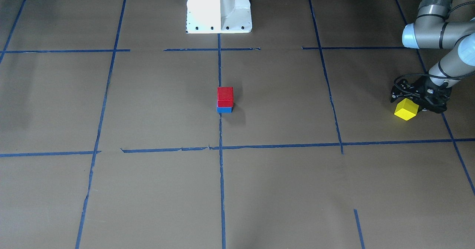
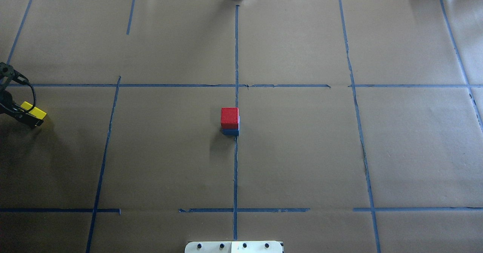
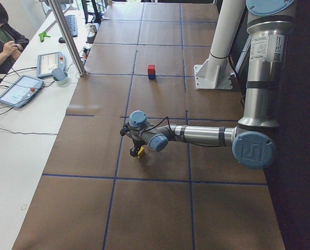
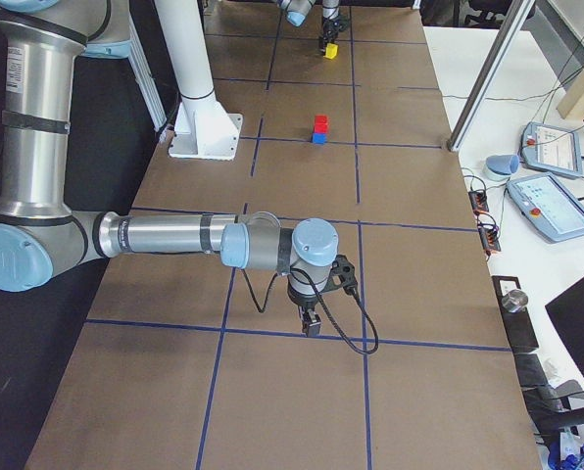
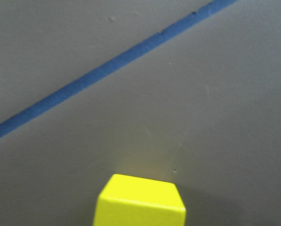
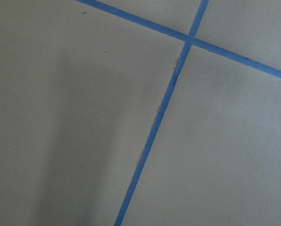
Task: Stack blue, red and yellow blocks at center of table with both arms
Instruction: 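Carry the yellow block with the left gripper above the red block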
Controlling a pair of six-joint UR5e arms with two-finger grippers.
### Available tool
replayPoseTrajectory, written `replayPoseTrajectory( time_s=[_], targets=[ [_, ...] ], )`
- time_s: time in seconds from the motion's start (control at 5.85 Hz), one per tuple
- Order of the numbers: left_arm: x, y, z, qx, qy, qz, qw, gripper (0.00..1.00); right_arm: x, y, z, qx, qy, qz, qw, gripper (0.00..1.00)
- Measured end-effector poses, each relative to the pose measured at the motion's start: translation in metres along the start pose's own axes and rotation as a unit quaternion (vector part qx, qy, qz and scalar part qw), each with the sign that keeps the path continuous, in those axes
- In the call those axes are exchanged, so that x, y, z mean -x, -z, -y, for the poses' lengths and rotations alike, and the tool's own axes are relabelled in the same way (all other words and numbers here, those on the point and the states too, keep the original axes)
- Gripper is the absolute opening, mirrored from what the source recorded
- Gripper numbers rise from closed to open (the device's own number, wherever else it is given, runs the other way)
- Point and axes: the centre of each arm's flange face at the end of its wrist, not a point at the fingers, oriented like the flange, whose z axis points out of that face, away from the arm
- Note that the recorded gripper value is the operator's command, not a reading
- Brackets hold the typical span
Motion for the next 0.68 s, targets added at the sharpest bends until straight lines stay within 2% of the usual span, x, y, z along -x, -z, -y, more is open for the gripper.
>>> replayPoseTrajectory(
  time_s=[0.34,0.51,0.68],
  targets=[
    [-0.019,0.006,0.025,-0.010,0.008,-0.007,0.9999,0.08,0.000,-0.001,-0.001,0.001,-0.001,0.000,1.0000,1.00],
    [-0.040,0.021,0.052,-0.021,0.047,-0.014,0.9986,0.08,0.000,-0.001,-0.001,0.001,-0.001,0.000,1.0000,1.00],
    [-0.090,0.041,0.094,-0.019,0.094,-0.023,0.9951,0.08,0.000,-0.001,-0.001,0.001,-0.001,0.000,1.0000,1.00]
  ],
)
